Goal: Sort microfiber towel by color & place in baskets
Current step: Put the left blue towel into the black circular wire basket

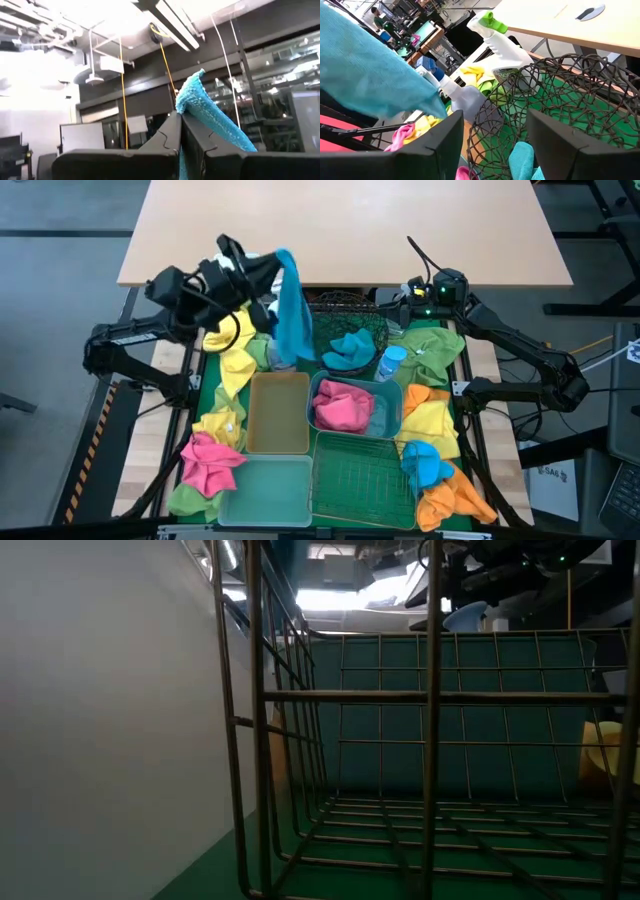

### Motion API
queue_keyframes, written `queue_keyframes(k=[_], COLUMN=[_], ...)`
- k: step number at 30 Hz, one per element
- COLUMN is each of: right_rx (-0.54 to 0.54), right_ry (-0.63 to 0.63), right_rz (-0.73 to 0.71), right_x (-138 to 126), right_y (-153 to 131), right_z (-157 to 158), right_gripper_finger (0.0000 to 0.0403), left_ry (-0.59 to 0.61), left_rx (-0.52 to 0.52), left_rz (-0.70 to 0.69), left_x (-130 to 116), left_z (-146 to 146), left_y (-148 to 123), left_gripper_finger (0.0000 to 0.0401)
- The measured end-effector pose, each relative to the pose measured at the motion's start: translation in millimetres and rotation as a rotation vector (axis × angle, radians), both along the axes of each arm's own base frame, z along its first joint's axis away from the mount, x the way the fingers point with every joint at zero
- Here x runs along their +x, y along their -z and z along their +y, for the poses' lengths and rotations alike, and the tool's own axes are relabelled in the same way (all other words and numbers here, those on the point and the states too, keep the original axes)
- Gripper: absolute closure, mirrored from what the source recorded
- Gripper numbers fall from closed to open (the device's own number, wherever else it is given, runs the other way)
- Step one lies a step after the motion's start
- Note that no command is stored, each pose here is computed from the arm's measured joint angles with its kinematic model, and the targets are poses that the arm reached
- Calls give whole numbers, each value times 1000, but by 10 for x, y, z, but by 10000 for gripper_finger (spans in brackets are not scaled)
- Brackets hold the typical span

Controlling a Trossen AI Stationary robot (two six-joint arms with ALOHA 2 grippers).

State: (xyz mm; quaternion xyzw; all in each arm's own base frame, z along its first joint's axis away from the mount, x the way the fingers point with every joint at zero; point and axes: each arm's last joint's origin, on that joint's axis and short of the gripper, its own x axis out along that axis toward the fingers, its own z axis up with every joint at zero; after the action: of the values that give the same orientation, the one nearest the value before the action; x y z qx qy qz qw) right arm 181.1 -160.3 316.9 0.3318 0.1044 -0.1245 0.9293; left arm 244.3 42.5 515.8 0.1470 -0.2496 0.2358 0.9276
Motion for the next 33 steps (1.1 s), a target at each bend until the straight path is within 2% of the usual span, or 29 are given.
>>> queue_keyframes(k=[10,19,25,33], right_rx=[0,0,0,4], right_ry=[0,0,0,-16], right_rz=[0,0,0,-5], right_x=[0,0,0,-3], right_y=[0,0,0,-5], right_z=[0,1,0,8], right_gripper_finger=[187,187,187,187], left_ry=[26,76,59,53], left_rx=[74,52,14,-151], left_rz=[-131,-148,-38,312], left_x=[323,668,915,1315], left_z=[278,479,618,834], left_y=[112,362,616,1242], left_gripper_finger=[401,401,401,401])
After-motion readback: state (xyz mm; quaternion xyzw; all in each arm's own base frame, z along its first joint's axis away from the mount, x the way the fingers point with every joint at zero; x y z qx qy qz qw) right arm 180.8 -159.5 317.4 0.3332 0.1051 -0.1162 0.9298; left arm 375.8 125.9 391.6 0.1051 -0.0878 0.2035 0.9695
